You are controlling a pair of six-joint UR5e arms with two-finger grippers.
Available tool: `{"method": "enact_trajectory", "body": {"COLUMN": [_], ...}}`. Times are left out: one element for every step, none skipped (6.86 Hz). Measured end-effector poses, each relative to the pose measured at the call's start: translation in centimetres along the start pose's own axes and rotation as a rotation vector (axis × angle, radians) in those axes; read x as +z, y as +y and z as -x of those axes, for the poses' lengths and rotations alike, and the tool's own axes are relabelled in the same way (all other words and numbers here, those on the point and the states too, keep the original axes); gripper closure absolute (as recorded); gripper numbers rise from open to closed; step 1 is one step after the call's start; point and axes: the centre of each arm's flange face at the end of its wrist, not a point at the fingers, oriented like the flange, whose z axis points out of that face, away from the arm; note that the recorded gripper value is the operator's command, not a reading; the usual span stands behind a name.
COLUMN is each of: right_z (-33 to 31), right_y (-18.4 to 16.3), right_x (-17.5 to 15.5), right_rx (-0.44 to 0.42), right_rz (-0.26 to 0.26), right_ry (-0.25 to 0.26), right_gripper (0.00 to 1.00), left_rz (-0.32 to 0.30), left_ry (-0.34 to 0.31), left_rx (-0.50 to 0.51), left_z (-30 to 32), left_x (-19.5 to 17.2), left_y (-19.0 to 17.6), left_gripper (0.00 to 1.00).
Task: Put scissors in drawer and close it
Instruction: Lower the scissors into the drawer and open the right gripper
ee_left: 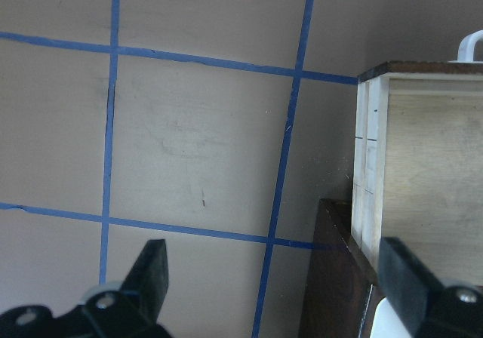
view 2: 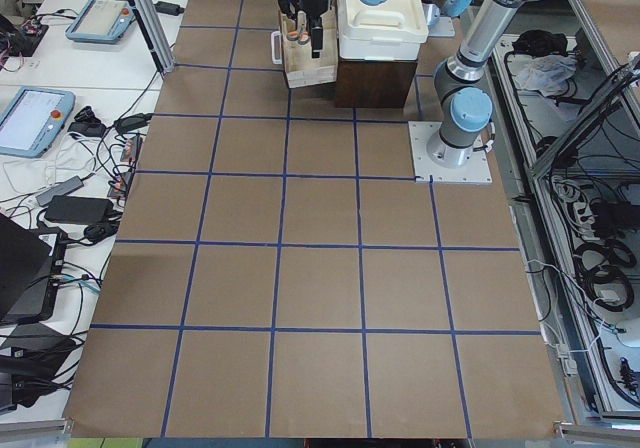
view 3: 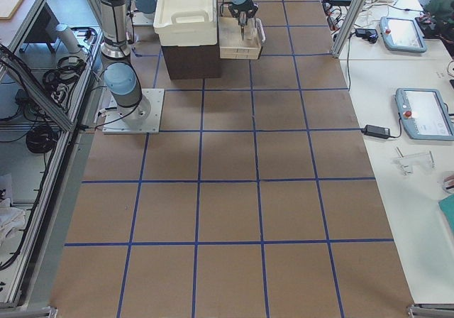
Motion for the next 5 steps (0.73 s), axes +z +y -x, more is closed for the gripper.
{"method": "enact_trajectory", "body": {"right_z": [-0.3,-0.5,-0.6,-0.7,-0.8], "right_y": [0.2,0.4,0.4,0.5,0.5], "right_x": [0.2,0.5,0.7,1.0,1.3], "right_rx": [-0.006,-0.008,-0.009,-0.013,-0.016], "right_rz": [-0.002,-0.001,-0.001,-0.002,-0.004], "right_ry": [0.006,0.013,0.021,0.030,0.041], "right_gripper": [1.00,1.00,1.00,1.00,1.00], "left_rz": [0.000,0.000,-0.002,-0.006,-0.016], "left_ry": [0.001,0.001,0.006,0.012,0.015], "left_rx": [0.000,-0.001,0.000,0.001,0.000], "left_z": [0.0,0.0,-0.1,-0.2,-0.4], "left_x": [0.0,0.1,0.1,0.0,-0.3], "left_y": [0.0,-0.1,-0.1,-0.1,0.0], "left_gripper": [0.00,0.00,0.00,0.00,0.00]}}
